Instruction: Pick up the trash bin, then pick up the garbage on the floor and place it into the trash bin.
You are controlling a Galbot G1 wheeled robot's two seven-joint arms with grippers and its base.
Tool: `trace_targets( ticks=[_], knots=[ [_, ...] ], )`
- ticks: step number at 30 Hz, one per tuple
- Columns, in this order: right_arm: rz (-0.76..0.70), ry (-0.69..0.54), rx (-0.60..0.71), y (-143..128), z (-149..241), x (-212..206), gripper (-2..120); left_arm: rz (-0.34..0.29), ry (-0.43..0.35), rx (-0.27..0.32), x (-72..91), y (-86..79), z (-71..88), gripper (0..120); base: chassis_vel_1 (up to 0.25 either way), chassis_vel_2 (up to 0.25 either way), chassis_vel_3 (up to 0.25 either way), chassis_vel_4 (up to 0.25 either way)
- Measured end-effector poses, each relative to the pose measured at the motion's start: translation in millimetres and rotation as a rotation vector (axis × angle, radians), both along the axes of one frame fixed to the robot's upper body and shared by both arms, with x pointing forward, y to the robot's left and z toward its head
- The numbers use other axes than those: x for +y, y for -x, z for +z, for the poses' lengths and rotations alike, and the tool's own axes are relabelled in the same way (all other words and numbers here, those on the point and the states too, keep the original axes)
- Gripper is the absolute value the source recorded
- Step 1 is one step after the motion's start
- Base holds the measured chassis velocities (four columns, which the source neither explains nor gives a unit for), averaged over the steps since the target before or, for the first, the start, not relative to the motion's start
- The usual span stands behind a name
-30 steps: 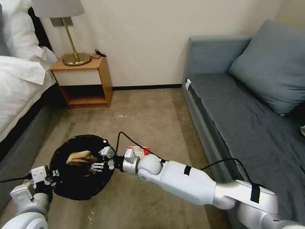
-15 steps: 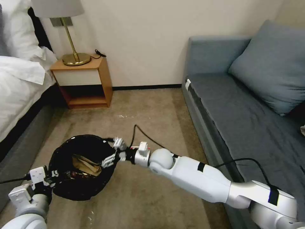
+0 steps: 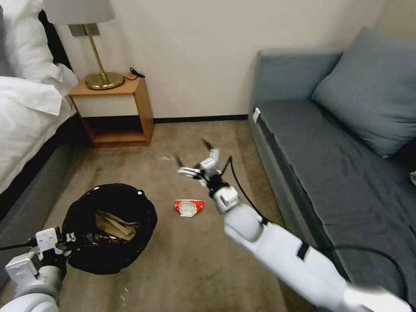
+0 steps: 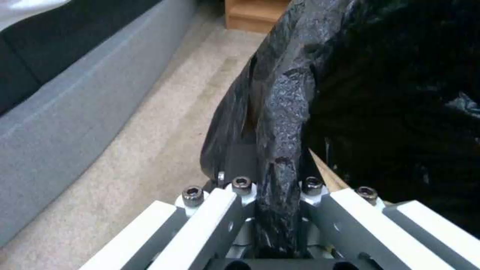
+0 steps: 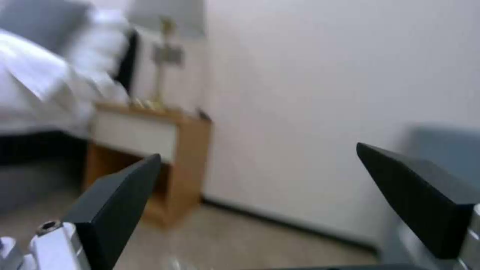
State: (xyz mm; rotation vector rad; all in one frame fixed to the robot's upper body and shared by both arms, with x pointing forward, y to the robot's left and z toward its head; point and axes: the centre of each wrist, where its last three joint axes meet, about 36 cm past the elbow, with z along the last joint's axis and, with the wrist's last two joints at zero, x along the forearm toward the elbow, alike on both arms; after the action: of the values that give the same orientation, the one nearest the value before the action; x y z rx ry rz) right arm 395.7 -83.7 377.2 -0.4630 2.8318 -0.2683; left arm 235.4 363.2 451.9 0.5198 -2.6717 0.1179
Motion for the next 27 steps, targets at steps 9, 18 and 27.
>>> trace_targets(
  ticks=[9,18,27],
  knots=[
    [-0.125,-0.006,0.1,55.2,-23.2,-40.1,100,0.006,0.002,-0.014,1.1,1.8,5.6,3,0.0,0.0,0.0,0.0],
    [-0.154,-0.032,0.133,79.6,-32.2,-48.6,100,0.014,-0.004,-0.012,3.8,5.9,8.5,3,0.0,0.0,0.0,0.0],
    [-0.15,-0.027,0.193,105.8,-39.0,-40.8,100,0.018,0.005,-0.015,1.8,7.5,8.7,3,0.0,0.0,0.0,0.0]
  ],
)
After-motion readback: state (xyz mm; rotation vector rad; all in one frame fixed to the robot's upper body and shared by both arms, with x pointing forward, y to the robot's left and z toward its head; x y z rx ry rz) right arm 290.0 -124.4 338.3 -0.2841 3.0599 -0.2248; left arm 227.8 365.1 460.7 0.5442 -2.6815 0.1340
